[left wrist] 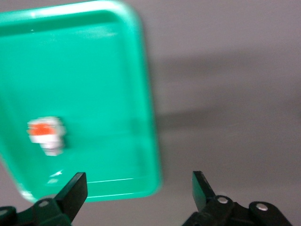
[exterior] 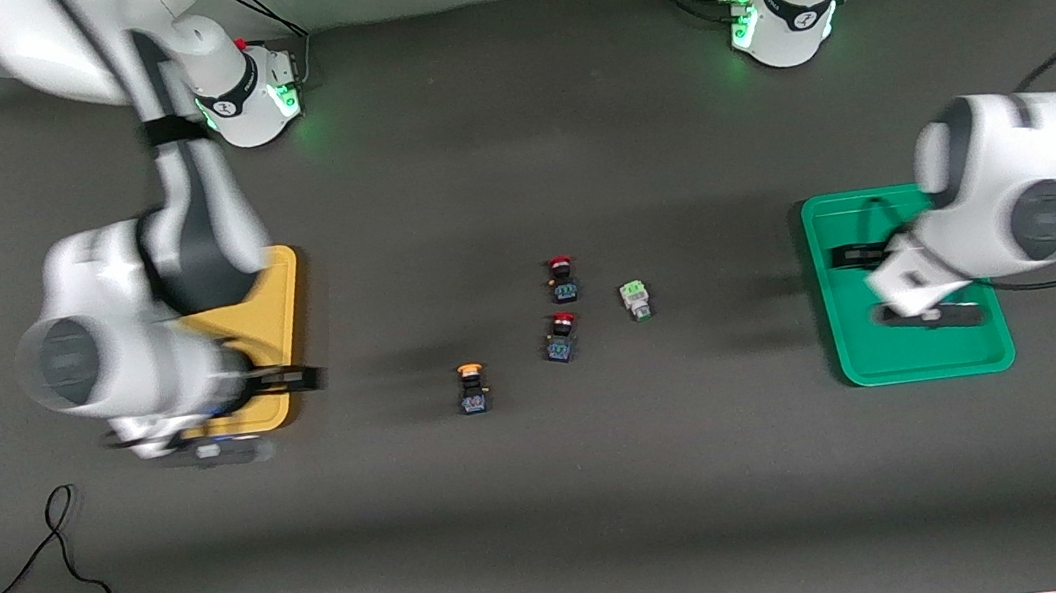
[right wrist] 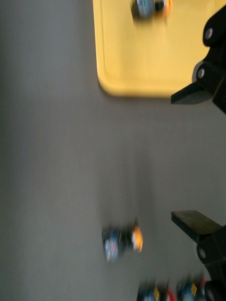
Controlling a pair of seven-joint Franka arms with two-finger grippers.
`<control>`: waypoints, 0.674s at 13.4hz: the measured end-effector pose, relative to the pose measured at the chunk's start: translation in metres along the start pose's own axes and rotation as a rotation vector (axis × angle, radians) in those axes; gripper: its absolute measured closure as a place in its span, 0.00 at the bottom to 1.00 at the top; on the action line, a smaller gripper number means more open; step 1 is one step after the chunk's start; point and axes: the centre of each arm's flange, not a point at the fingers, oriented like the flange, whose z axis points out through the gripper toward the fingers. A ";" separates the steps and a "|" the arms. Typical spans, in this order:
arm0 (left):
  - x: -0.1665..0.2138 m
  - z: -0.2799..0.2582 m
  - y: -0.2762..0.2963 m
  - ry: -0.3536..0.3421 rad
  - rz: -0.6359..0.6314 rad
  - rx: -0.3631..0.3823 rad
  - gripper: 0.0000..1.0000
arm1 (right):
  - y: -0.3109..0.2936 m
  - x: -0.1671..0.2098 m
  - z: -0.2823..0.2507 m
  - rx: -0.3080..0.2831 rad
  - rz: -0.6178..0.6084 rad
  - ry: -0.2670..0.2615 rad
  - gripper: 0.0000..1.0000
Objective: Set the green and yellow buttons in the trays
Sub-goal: 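Move the right gripper to another yellow-cap button while the left gripper reaches the green button, then grasp the yellow-cap button with the right gripper while the left gripper grasps the green button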
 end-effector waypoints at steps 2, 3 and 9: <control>-0.003 0.004 0.055 -0.010 -0.061 -0.085 0.01 | -0.057 0.004 0.024 0.039 0.038 0.011 0.00; -0.001 0.008 0.072 -0.004 -0.094 -0.111 0.01 | -0.074 0.009 0.038 0.060 0.045 0.026 0.00; -0.001 0.087 0.213 0.070 -0.263 -0.143 0.01 | -0.138 0.002 0.109 0.109 0.035 0.060 0.00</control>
